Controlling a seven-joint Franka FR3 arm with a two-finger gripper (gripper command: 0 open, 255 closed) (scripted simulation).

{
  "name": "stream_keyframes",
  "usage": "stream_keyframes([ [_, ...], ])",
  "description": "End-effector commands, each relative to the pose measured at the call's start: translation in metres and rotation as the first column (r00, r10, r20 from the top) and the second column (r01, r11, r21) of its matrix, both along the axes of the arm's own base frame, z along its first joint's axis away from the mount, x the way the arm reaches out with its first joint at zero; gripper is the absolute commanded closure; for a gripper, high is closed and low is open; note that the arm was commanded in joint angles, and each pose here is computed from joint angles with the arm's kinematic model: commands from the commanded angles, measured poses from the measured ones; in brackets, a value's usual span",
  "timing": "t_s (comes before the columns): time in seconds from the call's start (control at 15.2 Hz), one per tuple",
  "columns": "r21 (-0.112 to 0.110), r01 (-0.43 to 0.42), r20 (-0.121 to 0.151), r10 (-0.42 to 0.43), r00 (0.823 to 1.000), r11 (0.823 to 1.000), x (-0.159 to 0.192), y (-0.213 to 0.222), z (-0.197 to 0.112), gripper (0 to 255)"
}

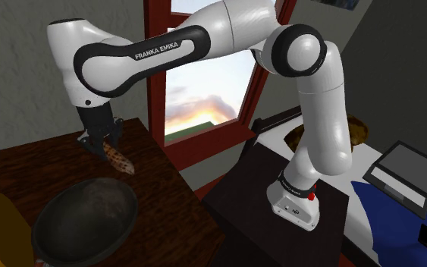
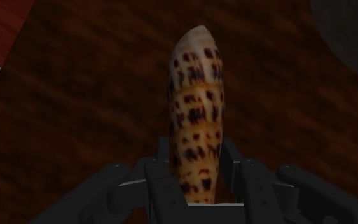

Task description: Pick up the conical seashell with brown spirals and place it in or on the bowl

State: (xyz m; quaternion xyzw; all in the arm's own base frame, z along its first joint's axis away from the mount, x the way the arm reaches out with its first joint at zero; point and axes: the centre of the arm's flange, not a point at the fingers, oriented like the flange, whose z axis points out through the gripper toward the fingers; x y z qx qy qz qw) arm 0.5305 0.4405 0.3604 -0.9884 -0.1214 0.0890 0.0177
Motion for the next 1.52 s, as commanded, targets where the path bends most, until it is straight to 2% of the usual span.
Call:
stream_keyframes([
  [0.0, 0.0, 0.0, 0.0, 0.0, 1.0, 1.0, 0.001, 0.0, 0.01, 255],
  [1.45, 0.0, 0.0, 0.0, 0.0, 1.0, 1.0, 0.001, 0.0, 0.126, 255],
])
